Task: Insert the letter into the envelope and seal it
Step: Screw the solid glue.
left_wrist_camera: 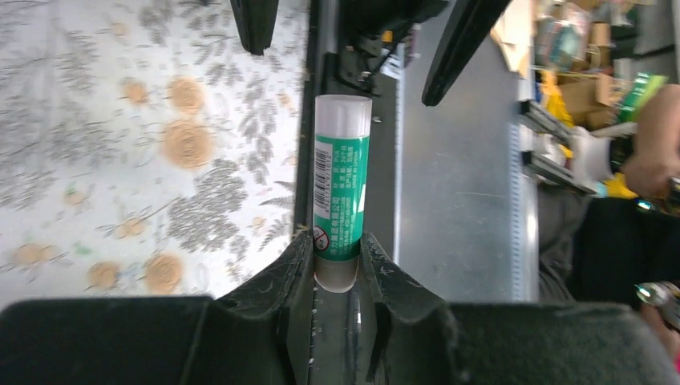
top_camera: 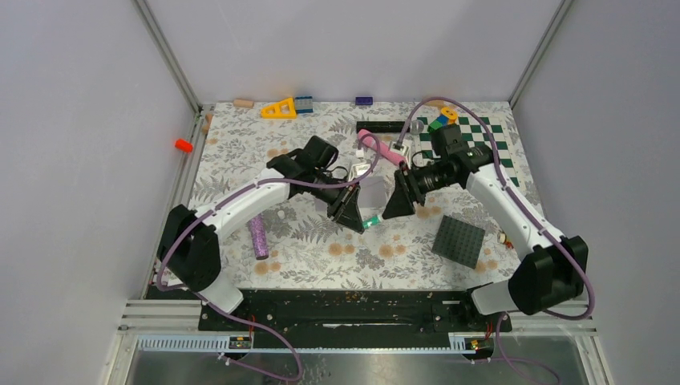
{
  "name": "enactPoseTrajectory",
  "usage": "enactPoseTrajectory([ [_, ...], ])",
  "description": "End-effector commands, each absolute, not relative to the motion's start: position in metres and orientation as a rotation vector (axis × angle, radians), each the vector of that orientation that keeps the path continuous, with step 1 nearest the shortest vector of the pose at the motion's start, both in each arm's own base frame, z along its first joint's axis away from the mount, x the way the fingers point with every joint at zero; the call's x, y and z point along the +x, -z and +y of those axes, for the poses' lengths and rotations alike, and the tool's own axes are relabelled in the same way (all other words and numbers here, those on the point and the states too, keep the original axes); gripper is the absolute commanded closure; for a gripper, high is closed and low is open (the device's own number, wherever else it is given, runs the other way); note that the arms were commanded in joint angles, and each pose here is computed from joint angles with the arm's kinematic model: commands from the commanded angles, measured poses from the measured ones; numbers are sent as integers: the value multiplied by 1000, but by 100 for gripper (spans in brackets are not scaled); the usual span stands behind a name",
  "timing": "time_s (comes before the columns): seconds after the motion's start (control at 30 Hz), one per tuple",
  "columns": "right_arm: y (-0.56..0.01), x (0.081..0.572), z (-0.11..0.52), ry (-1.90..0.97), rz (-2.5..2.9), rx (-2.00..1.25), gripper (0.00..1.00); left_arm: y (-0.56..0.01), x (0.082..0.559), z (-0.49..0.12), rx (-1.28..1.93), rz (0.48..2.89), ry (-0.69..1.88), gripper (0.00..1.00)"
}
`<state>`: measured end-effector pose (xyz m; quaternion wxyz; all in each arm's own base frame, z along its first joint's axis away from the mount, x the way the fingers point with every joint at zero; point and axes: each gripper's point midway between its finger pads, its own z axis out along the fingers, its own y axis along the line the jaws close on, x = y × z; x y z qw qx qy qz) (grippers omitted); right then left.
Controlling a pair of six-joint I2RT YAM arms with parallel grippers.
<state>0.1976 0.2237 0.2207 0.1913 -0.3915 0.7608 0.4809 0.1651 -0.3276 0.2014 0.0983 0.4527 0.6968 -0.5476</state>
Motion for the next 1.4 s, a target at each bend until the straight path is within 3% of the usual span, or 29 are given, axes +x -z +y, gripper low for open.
enactPoseTrajectory([
  [0.0,-241,220,230,-1511,2268,-827,34,-215,198,-325,1281,1987,1289,93],
  [0.33,-205,251,236,-1594,2560,-427,34,-190,243,-318,1172,2034,794,94],
  [0.6,-185,266,238,-1575,2662,-309,38,-177,265,-316,1107,2056,599,94],
  [1.03,-178,278,243,-1635,2681,-270,45,-164,255,-328,1178,2063,567,95],
  [1.37,-169,279,242,-1636,2700,-257,64,-165,254,-328,1179,2062,571,95],
])
